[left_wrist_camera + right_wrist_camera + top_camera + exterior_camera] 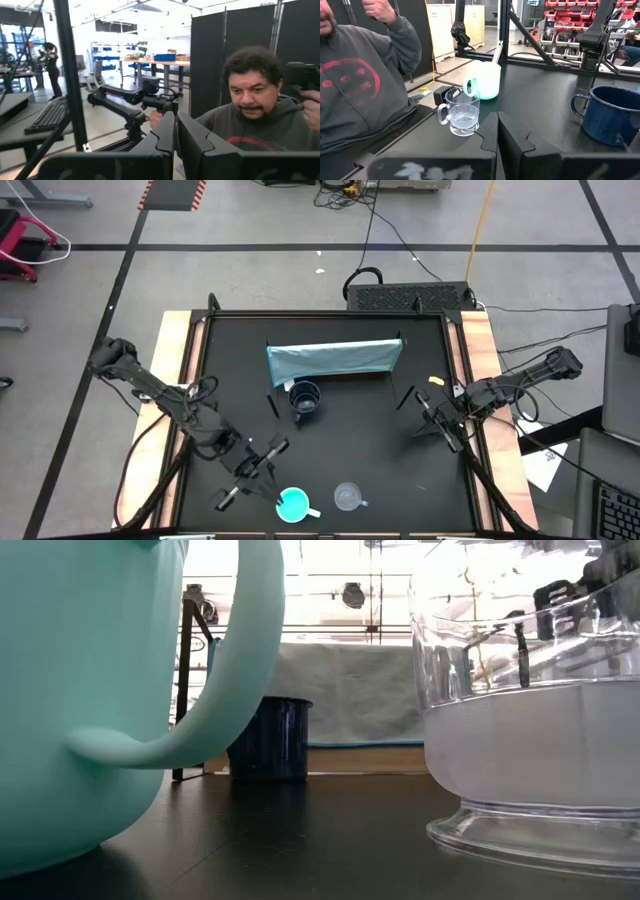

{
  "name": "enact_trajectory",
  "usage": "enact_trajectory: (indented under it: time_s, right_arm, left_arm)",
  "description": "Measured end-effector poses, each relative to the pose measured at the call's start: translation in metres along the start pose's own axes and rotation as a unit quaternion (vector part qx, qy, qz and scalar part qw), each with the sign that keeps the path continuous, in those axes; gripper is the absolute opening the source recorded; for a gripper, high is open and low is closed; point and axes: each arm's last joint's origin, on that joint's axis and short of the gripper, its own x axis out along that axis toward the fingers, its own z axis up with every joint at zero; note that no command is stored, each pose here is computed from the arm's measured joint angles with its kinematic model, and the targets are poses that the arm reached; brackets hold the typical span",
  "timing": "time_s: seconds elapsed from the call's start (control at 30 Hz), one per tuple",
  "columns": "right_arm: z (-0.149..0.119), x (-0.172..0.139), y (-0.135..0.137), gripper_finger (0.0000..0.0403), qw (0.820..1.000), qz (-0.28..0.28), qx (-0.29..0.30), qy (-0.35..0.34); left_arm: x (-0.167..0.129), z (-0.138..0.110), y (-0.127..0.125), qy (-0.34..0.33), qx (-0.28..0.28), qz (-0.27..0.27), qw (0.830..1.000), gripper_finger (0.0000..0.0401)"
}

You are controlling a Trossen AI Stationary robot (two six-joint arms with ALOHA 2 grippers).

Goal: Stack small to large cups/mugs on shelf
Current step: Move the light blue mug to the center of the table

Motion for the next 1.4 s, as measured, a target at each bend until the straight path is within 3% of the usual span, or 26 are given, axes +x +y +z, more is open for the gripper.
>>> enact_trajectory:
  time_s: [0.17, 0.4, 0.67, 1.0, 1.3, 1.4]
  right_arm:
    - [0.000, 0.000, 0.000, 0.0000, 1.000, 0.000, -0.003, 0.000]
    - [0.000, 0.000, 0.000, 0.0000, 1.000, 0.001, -0.004, 0.000]
    - [0.000, 0.000, 0.000, 0.0000, 1.000, 0.003, -0.004, 0.000]
    - [0.000, 0.000, 0.000, 0.0000, 1.000, 0.004, -0.003, 0.000]
    - [0.000, 0.000, 0.000, 0.0000, 1.000, 0.004, -0.003, 0.001]
    - [0.000, 0.000, 0.000, 0.0000, 1.000, 0.004, -0.003, 0.002]
  left_arm:
    - [0.008, 0.003, -0.003, 0.006, 0.017, -0.007, 1.000, 0.0021]
    - [0.008, 0.001, 0.000, 0.014, 0.006, 0.034, 0.999, 0.0021]
    - [0.005, -0.010, 0.010, 0.068, -0.030, 0.162, 0.984, 0.0021]
    - [0.000, -0.013, 0.027, 0.085, -0.089, 0.196, 0.973, 0.0021]
    - [0.002, 0.011, 0.038, 0.180, -0.113, 0.212, 0.954, 0.0021]
    - [0.006, 0.019, 0.040, 0.180, -0.122, 0.216, 0.952, 0.0021]
